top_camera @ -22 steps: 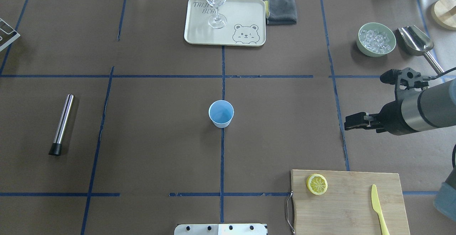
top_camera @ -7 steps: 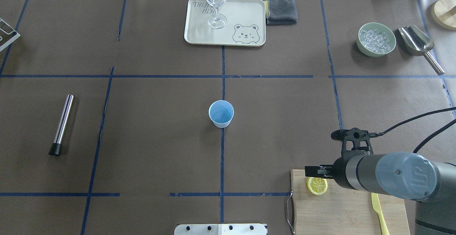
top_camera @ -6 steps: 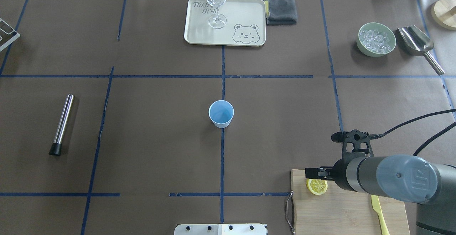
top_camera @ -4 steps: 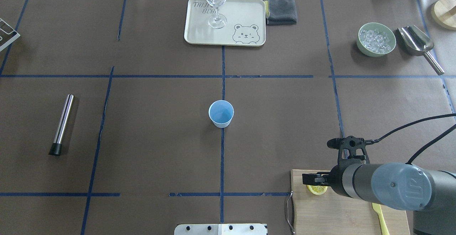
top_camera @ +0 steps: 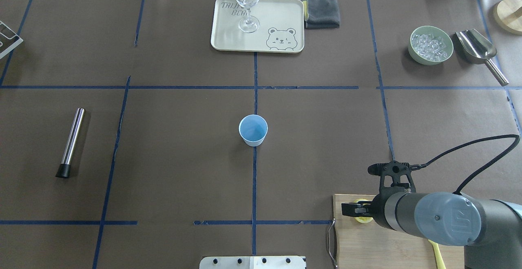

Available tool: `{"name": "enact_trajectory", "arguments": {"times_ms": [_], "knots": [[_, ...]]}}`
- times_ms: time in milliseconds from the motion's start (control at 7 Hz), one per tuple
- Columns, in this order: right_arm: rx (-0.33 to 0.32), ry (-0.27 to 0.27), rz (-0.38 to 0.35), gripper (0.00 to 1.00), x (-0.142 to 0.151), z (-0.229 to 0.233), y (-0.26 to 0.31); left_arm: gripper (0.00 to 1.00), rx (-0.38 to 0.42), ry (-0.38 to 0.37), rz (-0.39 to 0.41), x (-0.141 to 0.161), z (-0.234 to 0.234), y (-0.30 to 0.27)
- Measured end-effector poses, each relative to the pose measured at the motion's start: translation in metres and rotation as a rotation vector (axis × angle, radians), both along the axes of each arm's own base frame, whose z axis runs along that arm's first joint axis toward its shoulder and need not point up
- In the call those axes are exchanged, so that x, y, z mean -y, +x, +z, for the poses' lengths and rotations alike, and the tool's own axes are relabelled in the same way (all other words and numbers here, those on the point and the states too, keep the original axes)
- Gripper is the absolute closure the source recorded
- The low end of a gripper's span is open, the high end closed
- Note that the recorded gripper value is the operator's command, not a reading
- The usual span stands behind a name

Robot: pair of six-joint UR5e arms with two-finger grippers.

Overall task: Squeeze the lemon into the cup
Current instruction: 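Lower the right gripper over the lemon slice and align fingers, then close the right gripper on the lemon slice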

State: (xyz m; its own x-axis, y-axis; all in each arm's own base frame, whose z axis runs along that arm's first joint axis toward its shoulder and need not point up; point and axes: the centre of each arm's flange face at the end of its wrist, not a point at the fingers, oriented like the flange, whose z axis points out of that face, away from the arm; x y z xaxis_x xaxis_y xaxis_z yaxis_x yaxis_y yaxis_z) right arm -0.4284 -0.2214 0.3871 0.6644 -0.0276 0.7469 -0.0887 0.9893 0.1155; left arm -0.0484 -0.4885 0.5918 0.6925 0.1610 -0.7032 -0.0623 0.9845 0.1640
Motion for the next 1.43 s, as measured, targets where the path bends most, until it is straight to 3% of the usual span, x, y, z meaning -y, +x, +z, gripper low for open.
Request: {"name": "enact_trajectory", "arguments": {"times_ms": [1429], "knots": [[-0.018, -0.004, 0.007, 0.03, 0.0064, 0.0085, -0.0072, 0.00, 0.000, -0.001, -0.001, 0.0000, 0.0003, -0.0004]]}}
